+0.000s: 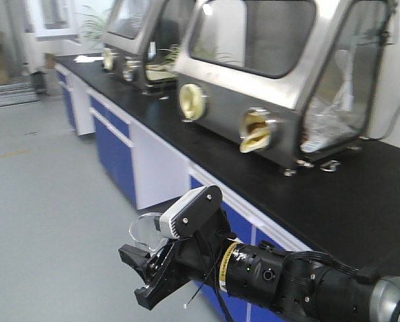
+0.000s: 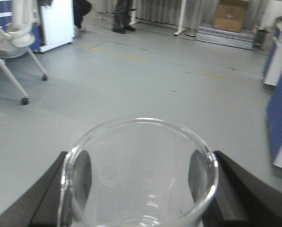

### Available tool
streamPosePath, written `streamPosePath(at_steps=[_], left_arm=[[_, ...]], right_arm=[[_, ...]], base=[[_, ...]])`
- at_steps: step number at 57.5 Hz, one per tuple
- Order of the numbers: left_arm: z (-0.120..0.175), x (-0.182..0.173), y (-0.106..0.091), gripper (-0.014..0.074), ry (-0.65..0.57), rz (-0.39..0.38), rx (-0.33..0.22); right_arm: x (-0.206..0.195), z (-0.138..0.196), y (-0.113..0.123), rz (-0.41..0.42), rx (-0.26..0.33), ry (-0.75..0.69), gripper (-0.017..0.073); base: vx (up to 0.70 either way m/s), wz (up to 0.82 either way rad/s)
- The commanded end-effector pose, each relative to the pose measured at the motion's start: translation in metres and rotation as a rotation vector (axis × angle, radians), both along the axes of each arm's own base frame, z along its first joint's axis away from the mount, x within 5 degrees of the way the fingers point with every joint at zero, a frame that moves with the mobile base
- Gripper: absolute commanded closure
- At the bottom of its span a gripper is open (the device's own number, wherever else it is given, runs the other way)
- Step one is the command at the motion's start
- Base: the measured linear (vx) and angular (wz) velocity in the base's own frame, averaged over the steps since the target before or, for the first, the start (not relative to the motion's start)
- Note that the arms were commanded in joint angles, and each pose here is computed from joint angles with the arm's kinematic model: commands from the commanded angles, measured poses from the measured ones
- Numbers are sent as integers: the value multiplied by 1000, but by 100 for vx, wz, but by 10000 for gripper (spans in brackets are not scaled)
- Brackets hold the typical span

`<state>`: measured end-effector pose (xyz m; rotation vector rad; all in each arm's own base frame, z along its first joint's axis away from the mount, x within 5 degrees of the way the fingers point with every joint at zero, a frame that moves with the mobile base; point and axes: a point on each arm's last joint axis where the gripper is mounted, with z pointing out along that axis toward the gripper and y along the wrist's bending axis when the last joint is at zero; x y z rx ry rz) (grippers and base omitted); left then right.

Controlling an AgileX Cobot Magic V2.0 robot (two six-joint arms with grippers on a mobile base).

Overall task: Pick beaker and place in left cabinet
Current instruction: 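Hold the beaker in the right gripper while the base turns away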

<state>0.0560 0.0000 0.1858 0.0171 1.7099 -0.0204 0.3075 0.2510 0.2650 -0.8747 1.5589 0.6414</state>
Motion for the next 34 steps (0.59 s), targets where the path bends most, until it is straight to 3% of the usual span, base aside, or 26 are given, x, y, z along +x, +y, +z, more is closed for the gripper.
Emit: streamPosePath(at_steps=[1, 34], left_arm=[[11, -1, -1, 590, -107, -16, -13], [11, -1, -1, 590, -107, -16, -13]], right_arm=[[-5, 36, -2, 26, 113, -84, 540], [-5, 36, -2, 26, 113, -84, 540]], base=[[-1, 56], [8, 55]])
